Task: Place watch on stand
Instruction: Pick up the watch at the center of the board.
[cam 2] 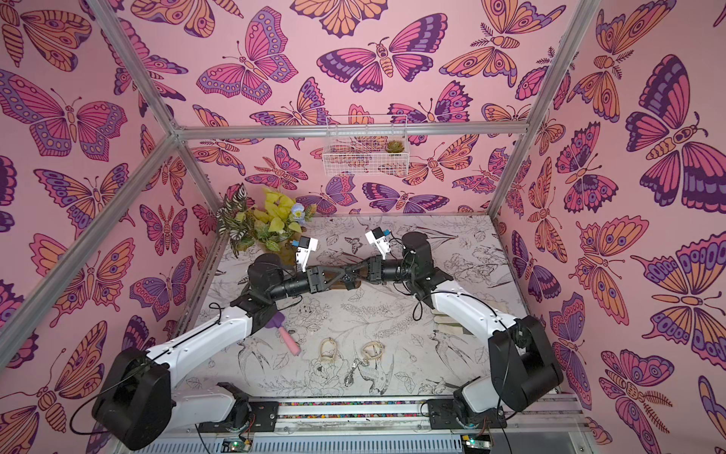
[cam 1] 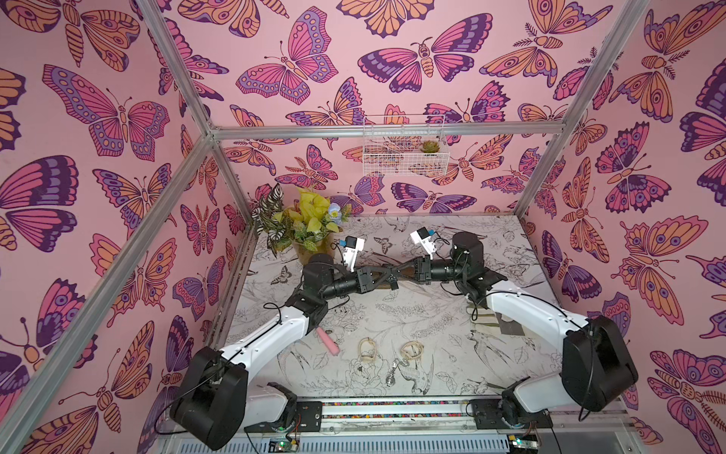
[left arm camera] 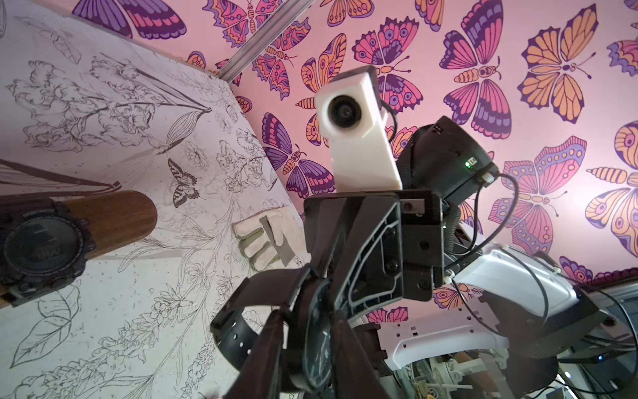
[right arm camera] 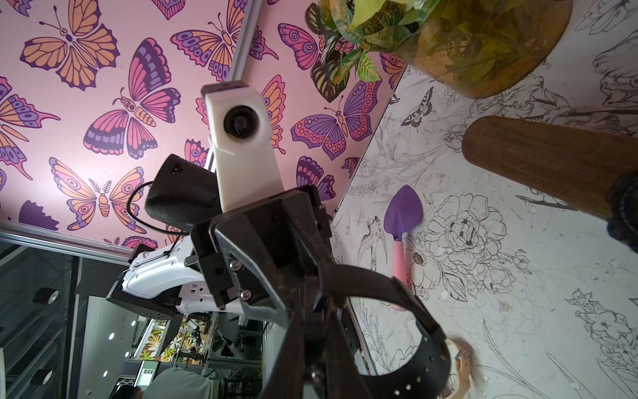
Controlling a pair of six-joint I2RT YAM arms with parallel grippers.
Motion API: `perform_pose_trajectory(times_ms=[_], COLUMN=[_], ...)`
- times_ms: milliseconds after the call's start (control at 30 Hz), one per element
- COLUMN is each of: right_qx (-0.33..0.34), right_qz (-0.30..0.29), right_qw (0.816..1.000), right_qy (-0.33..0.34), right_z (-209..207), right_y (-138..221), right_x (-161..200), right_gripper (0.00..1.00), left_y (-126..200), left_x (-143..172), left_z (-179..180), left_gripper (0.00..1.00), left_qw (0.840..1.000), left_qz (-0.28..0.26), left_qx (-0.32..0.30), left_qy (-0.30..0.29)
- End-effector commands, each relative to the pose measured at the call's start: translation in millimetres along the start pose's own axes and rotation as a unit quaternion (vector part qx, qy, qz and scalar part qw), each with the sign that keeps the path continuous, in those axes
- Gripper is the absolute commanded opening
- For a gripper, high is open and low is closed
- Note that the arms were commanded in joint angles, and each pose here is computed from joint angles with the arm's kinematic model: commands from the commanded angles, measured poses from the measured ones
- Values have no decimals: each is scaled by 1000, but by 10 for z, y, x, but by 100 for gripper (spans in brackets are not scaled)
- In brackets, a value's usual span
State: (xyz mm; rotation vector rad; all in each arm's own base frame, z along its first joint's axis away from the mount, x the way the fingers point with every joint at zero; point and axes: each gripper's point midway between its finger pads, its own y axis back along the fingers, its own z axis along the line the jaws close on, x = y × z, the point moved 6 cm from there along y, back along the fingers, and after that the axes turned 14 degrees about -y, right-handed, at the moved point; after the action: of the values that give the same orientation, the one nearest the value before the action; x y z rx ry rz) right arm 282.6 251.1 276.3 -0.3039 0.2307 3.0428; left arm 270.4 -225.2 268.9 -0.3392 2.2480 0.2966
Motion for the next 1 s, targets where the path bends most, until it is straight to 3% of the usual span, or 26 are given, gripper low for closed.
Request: perform_pose_trajectory(times_ms=[0,200,367,600,800,967], right_qx=[-14,-20,-20,-22,-21,-21], right_qz=[2,0,2,1,3,0], right_qw=[1000,1000,1000,1000,1000,999], right_qy=[13,15,13,16,19,24], right_z=[75,101,75,85,85,107], right_y=[19,22,22,30,36,47], right_x=[-4,-14,1,10,24,25], right_gripper=[2,2,4,5,26,29], left_y=[-30,-55,-64,-78,-66,-55], left_x=[-55,-47,-65,-57,-69,-58], left_z=[-46,-35,-36,-11,-16,8], left_gripper=[21,15,4,0,0,0], left_qw=[1000,1000,1000,1000,1000,1000], left_qz=[-4,-1,-4,-3,-8,-13], left_qx=[14,15,15,12,11,2], left_qy=[-11,-8,-9,-4,-5,-3])
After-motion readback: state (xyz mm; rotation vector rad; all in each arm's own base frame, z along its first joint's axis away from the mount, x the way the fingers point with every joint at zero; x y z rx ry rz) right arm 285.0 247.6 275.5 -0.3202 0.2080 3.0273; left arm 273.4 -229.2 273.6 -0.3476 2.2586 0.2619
